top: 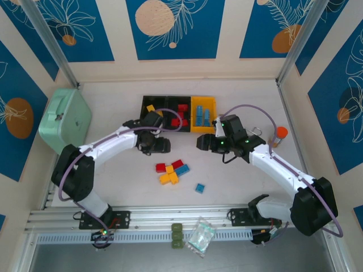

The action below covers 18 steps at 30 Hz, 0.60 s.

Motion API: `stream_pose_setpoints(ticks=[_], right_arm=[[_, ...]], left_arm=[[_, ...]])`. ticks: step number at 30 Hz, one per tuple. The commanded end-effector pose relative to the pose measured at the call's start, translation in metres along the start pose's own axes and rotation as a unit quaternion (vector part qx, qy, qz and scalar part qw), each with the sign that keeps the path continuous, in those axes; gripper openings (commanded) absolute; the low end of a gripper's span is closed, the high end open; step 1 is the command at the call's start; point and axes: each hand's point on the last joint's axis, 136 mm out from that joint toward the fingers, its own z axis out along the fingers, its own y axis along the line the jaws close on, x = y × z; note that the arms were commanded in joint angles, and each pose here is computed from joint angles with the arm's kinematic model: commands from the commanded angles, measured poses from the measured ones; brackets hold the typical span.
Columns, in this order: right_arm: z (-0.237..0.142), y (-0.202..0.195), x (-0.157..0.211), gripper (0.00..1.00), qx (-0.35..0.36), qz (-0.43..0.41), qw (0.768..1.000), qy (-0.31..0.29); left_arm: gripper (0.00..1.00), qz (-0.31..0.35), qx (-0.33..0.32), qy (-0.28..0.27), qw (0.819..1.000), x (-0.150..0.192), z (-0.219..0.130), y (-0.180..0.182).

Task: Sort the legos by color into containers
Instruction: Move the lego to the bottom-center of the table.

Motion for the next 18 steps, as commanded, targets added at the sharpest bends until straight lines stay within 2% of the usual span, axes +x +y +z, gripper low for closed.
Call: stream_pose_setpoints(ticks=[1,7,11,18], right_arm=[[0.01,0.0,0.015,0.64,-0.006,-0.011,1.0,0.028],[0.014,0.001,0.016,0.63,-0.004,-0.01,1.0,0.029],[0.013,0.0,0.014,0.63,0.001,-0.01,1.0,0.027],[0.012,-0.001,0.016,0.63,0.003,-0.008,1.0,0.025]], left_arm=[[0.67,-0.032,0.004,0.014,0.999,0.025,0.006,0.004],[0.72,-0.047,0.003,0.034,0.998,0.051,0.019,0.006],[0.72,-0.049,0.012,0.036,0.998,0.054,0.022,0.001],[0.69,-0.049,-0.023,0.043,0.998,0.058,0.032,0.014]])
